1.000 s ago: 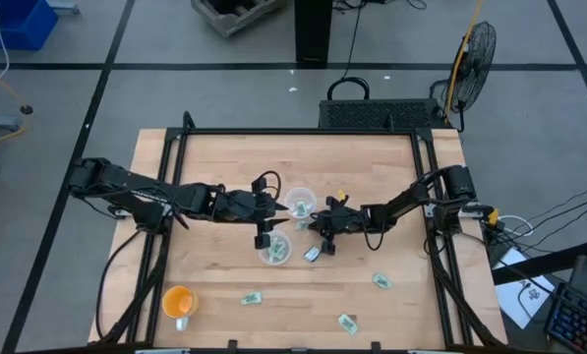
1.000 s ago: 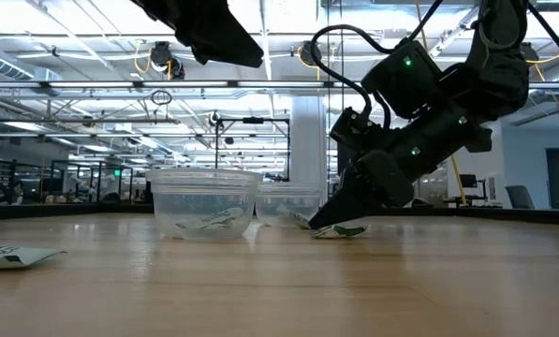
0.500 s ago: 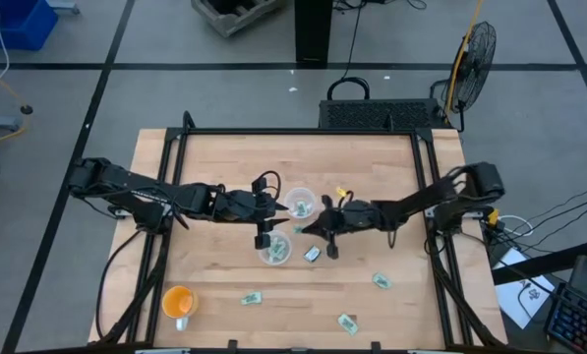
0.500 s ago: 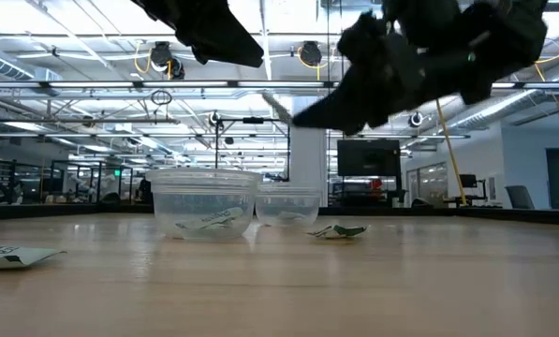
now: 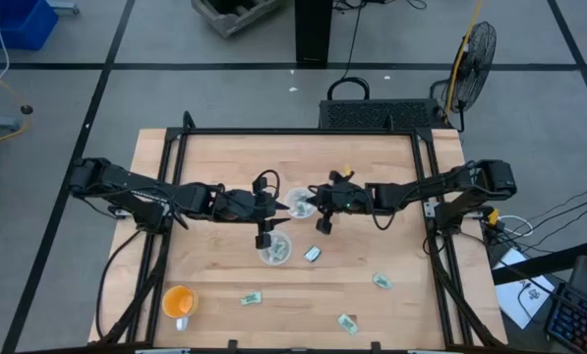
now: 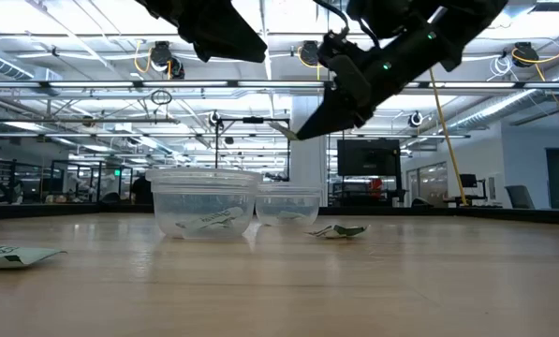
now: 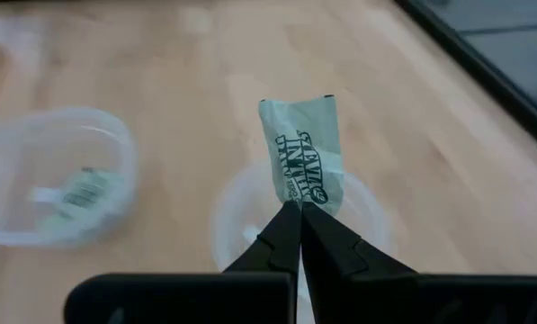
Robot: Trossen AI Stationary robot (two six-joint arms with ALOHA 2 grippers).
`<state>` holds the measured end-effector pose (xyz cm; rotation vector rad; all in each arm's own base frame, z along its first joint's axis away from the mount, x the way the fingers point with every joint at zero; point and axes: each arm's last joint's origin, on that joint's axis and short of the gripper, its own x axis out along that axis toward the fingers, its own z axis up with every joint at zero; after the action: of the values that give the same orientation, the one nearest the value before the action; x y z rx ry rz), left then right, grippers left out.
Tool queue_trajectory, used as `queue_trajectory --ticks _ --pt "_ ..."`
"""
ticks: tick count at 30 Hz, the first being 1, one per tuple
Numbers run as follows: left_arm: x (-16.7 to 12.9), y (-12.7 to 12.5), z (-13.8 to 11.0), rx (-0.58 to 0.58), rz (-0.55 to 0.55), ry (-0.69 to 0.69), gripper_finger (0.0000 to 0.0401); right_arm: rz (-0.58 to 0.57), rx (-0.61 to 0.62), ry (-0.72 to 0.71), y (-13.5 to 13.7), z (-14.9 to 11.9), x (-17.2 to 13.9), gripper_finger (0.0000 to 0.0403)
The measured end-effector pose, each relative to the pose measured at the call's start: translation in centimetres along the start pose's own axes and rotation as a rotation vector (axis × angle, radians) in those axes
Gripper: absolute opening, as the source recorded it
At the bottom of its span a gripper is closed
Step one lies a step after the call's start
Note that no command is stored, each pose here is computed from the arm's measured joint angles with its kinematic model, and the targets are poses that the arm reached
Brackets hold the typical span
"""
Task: Pick and place Stevia / Truvia into bins
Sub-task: Put the stevia packet into the top transparent container, then put the stevia packet into the bottom transparent container
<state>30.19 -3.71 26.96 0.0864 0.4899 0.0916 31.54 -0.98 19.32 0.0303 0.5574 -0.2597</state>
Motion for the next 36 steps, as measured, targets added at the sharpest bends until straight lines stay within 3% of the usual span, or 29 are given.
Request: queue_trajectory --ticks 12,21,32,36 --pt "0.0 0.0 0.2 -0.005 0.0 -0.021 0.0141 -0.023 -0.052 0.173 -0.6 -0.9 4.2 0.0002" --pt "0.0 0.0 0.2 -0.005 -0.001 -0.02 0.0141 0.023 0.006 0.194 -1.5 -1.0 4.7 0.0056" --pt "0.0 -0.1 0.2 -0.048 -0.005 -0.021 0.0141 0.028 0.025 0.086 -1.7 0.2 4.7 0.0102" --pt "0.0 -0.1 0.2 -0.112 -0.005 -0.024 0.0141 0.154 0.031 0.032 -0.8 1.5 3.4 0.0095"
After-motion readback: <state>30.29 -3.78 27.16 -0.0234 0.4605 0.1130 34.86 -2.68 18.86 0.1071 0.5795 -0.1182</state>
